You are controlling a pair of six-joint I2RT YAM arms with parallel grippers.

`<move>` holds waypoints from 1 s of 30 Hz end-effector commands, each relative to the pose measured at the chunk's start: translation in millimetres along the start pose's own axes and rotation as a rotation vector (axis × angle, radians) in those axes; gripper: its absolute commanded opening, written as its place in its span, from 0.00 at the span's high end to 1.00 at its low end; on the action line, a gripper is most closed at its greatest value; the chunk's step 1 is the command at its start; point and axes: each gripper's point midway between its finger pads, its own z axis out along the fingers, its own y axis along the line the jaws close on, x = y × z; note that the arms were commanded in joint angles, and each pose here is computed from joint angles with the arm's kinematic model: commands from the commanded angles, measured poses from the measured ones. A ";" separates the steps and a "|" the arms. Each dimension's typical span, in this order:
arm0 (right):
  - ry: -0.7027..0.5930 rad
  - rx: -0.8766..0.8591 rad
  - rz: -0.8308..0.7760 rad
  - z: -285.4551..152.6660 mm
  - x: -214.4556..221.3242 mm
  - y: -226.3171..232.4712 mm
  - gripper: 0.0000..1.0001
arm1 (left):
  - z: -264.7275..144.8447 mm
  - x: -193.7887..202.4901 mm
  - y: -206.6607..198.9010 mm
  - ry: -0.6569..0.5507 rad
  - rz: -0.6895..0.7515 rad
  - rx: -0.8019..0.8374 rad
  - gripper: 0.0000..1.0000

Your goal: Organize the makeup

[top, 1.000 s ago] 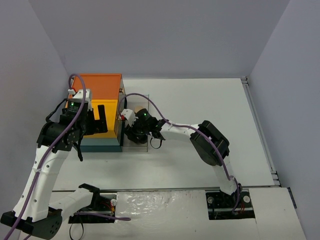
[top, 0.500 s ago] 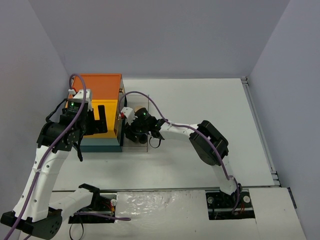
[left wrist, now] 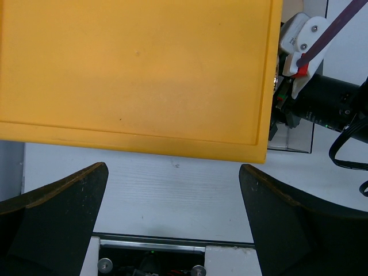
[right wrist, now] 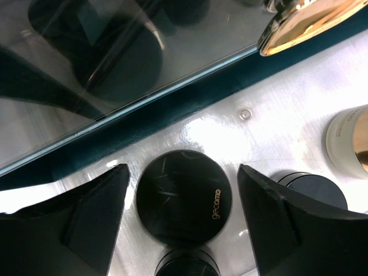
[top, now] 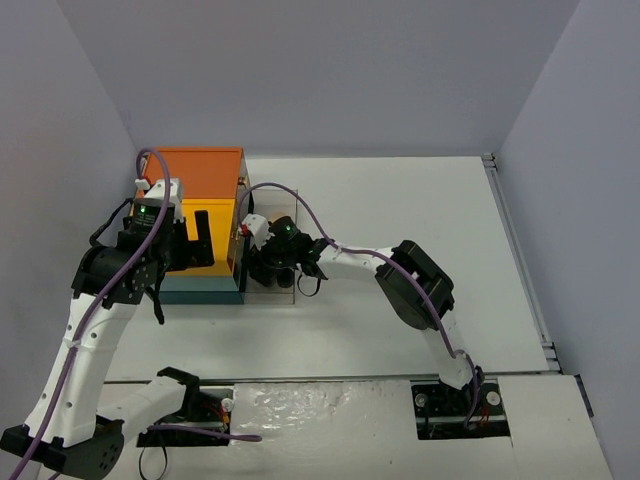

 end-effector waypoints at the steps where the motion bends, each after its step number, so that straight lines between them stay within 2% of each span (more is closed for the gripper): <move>1: -0.137 0.020 -0.053 -17.2 -54.7 5.4 0.21 | -9.0 -20.2 -0.6 -0.079 -0.031 0.011 0.03; 7: -0.146 0.072 -0.063 -36.3 -65.4 -1.9 0.17 | -11.2 -23.0 -1.8 -0.090 -0.039 0.019 0.03; 13: -0.191 0.168 -0.043 -83.3 -90.0 -15.5 0.12 | -14.1 -30.0 -5.4 -0.109 -0.047 0.037 0.03; 17: -0.232 0.236 -0.009 -123.0 -104.5 -26.5 0.01 | -10.9 -38.8 -10.3 -0.120 -0.048 0.050 0.03; 21: -0.215 0.372 0.077 -153.7 -96.7 -55.3 0.00 | -4.6 -50.4 -12.5 -0.133 -0.040 0.039 0.03; 26: -0.154 0.580 0.289 -186.6 -48.8 -120.6 0.00 | 10.7 -67.6 -17.0 -0.132 -0.024 0.018 0.03; 30: -0.108 0.663 0.409 -191.8 -14.2 -147.9 0.00 | 28.0 -78.6 -23.3 -0.139 -0.012 0.013 0.03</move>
